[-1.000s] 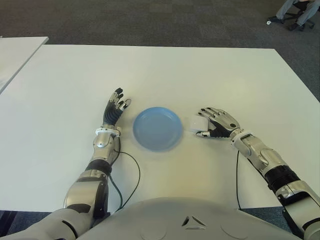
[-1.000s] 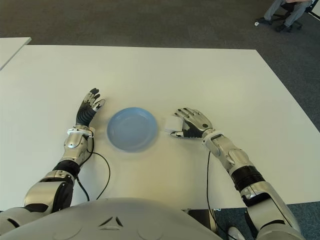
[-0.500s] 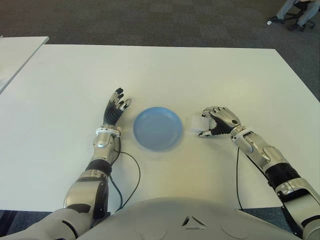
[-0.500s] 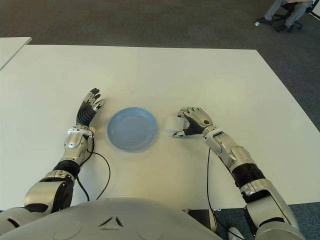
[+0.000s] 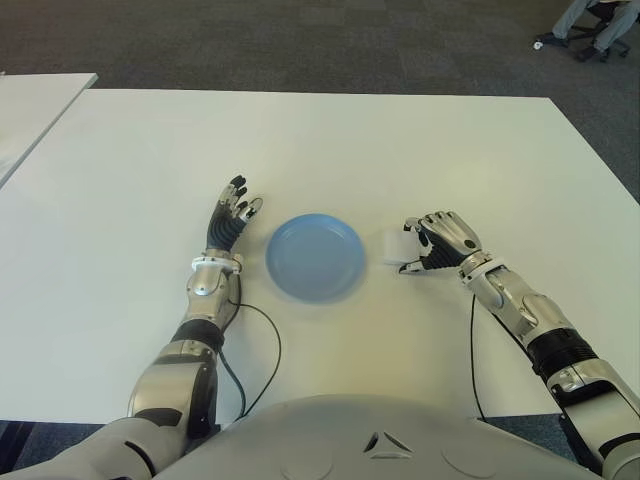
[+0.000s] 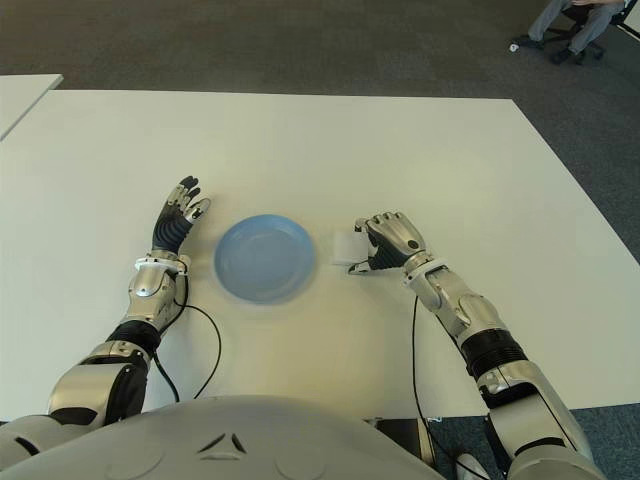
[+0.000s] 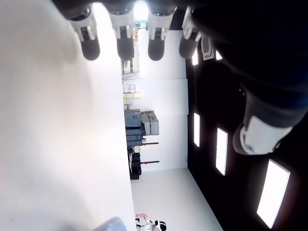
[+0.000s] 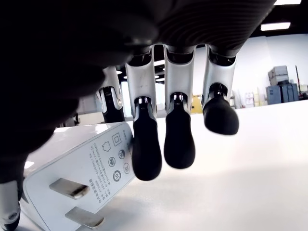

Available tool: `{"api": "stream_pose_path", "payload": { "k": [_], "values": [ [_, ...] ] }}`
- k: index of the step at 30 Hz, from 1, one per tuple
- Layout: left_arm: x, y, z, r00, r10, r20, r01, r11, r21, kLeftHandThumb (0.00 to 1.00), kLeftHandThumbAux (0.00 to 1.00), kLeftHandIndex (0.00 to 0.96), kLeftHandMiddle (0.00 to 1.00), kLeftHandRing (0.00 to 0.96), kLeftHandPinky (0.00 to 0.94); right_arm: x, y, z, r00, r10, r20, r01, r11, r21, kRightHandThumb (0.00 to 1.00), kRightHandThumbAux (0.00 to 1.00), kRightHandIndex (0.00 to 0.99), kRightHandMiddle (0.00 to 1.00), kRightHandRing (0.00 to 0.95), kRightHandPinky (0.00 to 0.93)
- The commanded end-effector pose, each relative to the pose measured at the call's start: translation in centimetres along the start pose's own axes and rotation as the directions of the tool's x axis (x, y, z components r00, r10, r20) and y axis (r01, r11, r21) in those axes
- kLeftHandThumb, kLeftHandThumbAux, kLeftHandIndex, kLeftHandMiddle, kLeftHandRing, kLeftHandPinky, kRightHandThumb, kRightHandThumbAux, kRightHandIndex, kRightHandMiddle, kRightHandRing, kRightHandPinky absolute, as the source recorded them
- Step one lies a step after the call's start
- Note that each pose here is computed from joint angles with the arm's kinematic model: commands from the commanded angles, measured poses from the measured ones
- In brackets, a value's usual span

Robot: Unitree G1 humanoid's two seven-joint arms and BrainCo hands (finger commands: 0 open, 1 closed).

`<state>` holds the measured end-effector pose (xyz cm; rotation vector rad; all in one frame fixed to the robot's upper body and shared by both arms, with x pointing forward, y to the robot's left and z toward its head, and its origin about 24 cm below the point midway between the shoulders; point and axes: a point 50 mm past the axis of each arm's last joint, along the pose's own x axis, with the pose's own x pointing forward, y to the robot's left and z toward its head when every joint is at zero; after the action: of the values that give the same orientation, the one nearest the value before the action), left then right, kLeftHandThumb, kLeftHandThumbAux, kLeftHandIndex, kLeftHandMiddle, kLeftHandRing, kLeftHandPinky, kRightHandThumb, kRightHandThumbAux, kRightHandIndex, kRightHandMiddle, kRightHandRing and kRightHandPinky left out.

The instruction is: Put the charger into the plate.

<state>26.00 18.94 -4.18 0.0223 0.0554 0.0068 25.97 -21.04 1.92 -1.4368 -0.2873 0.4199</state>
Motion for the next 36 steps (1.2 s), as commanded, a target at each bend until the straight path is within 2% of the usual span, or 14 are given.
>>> {"api": "stream_pose_path", "payload": {
  "k": [1, 15, 17, 24, 30, 36],
  "values": [
    [-2.0, -0.7, -2.6, 0.991, 0.004, -0.132, -0.008, 0.999, -0.032, 0.0, 0.545, 0.047, 0.078, 0.049, 0.027, -0.1, 0.0, -0.1, 1.0, -0.003, 0.006, 0.003, 1.0, -0.011, 0.743, 0.709, 0.44, 0.88, 0.877, 0.881],
    [-1.9, -0.8, -2.7, 0.99, -0.003, -0.139, -0.003, 0.999, -0.039, 0.0, 0.531, 0.037, 0.082, 0.054, 0.039, 0.2, -0.7, 0.1, 0.996, -0.072, 0.053, 0.073, 0.997, -0.028, 0.742, 0.71, 0.44, 0.883, 0.88, 0.881],
    [-1.9, -0.8, -2.7, 0.99, -0.003, -0.139, -0.003, 0.999, -0.038, 0.0, 0.53, 0.036, 0.087, 0.059, 0.044, 0.6, -1.3, 0.3, 0.993, -0.101, 0.066, 0.103, 0.994, -0.036, 0.742, 0.71, 0.44, 0.884, 0.881, 0.882],
    [-1.9, -0.8, -2.8, 0.989, 0.002, -0.149, -0.006, 1.0, -0.028, 0.0, 0.528, 0.034, 0.095, 0.067, 0.049, 3.0, -5.3, 2.3, 0.963, -0.243, 0.118, 0.247, 0.969, -0.018, 0.743, 0.709, 0.44, 0.89, 0.888, 0.885],
    [-1.8, -0.7, -2.8, 0.988, 0.012, -0.153, -0.016, 1.0, -0.025, 0.0, 0.53, 0.033, 0.088, 0.06, 0.036, 3.4, -6.9, 4.0, 0.938, -0.322, 0.129, 0.321, 0.946, 0.03, 0.746, 0.708, 0.441, 0.892, 0.891, 0.883],
    [-1.7, -0.6, -2.8, 0.986, 0.042, -0.159, -0.048, 0.998, -0.028, 0.0, 0.534, 0.037, 0.08, 0.05, 0.031, 4.0, -8.9, 7.4, 0.915, -0.376, 0.149, 0.369, 0.926, 0.076, 0.748, 0.708, 0.441, 0.883, 0.883, 0.877]
  ]
}}
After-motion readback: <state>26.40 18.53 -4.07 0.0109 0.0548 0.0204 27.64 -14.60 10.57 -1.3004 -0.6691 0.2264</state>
